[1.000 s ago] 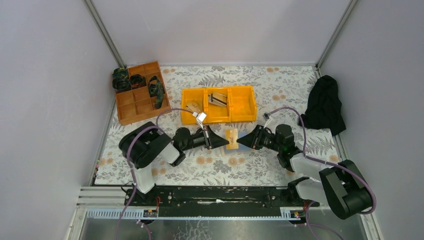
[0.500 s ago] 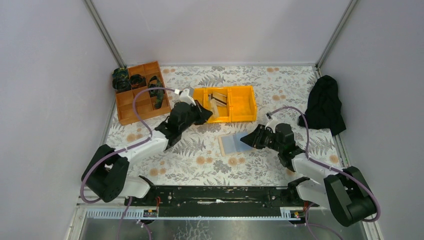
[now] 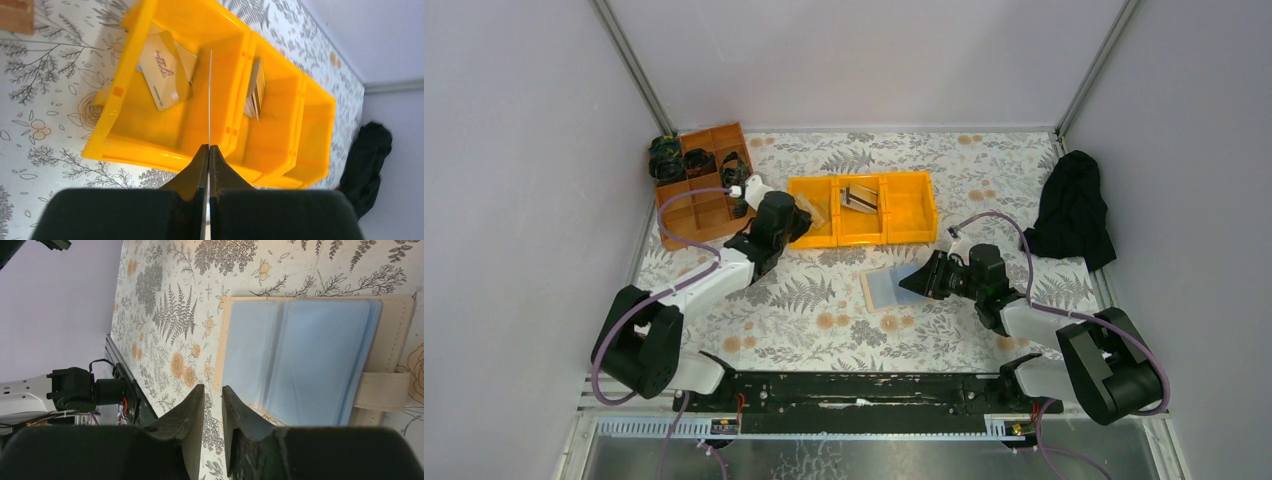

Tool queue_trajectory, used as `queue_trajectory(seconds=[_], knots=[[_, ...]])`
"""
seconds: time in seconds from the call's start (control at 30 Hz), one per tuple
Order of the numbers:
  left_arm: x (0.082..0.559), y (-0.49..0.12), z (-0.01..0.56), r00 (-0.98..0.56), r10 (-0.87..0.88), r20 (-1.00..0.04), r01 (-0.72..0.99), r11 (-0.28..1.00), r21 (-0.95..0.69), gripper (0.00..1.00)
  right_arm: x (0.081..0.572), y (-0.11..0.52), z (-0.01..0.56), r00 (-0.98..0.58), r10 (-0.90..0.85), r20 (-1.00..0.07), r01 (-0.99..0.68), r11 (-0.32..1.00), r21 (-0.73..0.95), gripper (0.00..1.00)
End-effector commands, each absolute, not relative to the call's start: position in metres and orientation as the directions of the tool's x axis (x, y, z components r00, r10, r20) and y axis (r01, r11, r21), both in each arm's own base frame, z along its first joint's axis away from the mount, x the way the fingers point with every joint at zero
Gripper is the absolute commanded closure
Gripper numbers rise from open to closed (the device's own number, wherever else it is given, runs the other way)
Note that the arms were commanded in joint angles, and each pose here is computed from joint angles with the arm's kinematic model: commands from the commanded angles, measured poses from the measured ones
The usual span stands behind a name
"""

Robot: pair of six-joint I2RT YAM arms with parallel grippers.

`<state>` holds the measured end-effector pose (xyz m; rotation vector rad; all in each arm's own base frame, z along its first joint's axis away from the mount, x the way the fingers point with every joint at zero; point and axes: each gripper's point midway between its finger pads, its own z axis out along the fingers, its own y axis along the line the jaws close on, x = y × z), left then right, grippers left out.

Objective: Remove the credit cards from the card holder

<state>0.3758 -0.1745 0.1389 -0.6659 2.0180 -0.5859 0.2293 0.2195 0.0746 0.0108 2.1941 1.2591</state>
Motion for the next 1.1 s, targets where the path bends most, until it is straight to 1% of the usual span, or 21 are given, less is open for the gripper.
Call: queue_trajectory(seconds=[0.0, 0.1, 0.17, 0.23, 0.3, 0.37, 0.53, 0.7, 0.77, 0.87, 0.93, 1.03, 1.07], knots=[[0.398, -0.158, 0.147, -0.246, -0.805, -0.540, -0.354, 0.593, -0.723, 1.00, 0.237, 0.232, 0.100, -0.794, 0.283, -0.538, -0.366, 0.483, 0.795, 0.73], [0.416, -0.168, 0.152, -0.241, -0.809, -0.536, -0.342, 0.588, -0.733, 1.00, 0.235, 0.233, 0.099, -0.799, 0.279, -0.533, -0.366, 0.477, 0.799, 0.73], [0.428, -0.194, 0.161, -0.320, -0.761, -0.563, -0.213, 0.637, -0.741, 1.00, 0.235, 0.233, 0.099, -0.798, 0.278, -0.534, -0.368, 0.476, 0.799, 0.73], [0.436, -0.227, 0.175, -0.407, -0.700, -0.587, -0.047, 0.658, -0.752, 1.00, 0.234, 0.232, 0.099, -0.798, 0.280, -0.533, -0.365, 0.479, 0.798, 0.73], [0.438, -0.253, 0.182, -0.492, -0.613, -0.618, 0.079, 0.676, -0.733, 1.00, 0.234, 0.231, 0.098, -0.796, 0.280, -0.536, -0.365, 0.485, 0.795, 0.73], [0.438, -0.259, 0.183, -0.516, -0.578, -0.633, 0.101, 0.692, -0.715, 1.00, 0.234, 0.231, 0.097, -0.795, 0.279, -0.538, -0.364, 0.491, 0.792, 0.73], [0.437, -0.249, 0.199, -0.473, -0.549, -0.689, 0.138, 0.726, -0.674, 1.00, 0.235, 0.229, 0.095, -0.794, 0.278, -0.540, -0.358, 0.504, 0.786, 0.73], [0.435, -0.243, 0.195, -0.494, -0.531, -0.689, 0.094, 0.755, -0.649, 1.00, 0.236, 0.230, 0.092, -0.801, 0.274, -0.533, -0.352, 0.505, 0.788, 0.73], [0.433, -0.246, 0.193, -0.506, -0.496, -0.706, 0.129, 0.766, -0.630, 1.00, 0.237, 0.230, 0.091, -0.803, 0.273, -0.529, -0.349, 0.504, 0.790, 0.73], [0.429, -0.259, 0.196, -0.538, -0.362, -0.761, 0.264, 0.785, -0.560, 1.00, 0.237, 0.231, 0.091, -0.805, 0.272, -0.527, -0.349, 0.502, 0.792, 0.73], [0.431, -0.259, 0.195, -0.564, -0.251, -0.786, 0.304, 0.822, -0.481, 1.00, 0.237, 0.231, 0.091, -0.805, 0.271, -0.527, -0.350, 0.501, 0.792, 0.73], [0.436, -0.249, 0.195, -0.557, -0.095, -0.825, 0.344, 0.878, -0.333, 1.00, 0.237, 0.232, 0.091, -0.807, 0.270, -0.526, -0.350, 0.499, 0.793, 0.73], [0.436, -0.247, 0.195, -0.533, -0.014, -0.846, 0.396, 0.880, -0.264, 1.00, 0.237, 0.232, 0.091, -0.808, 0.268, -0.524, -0.350, 0.498, 0.794, 0.73]])
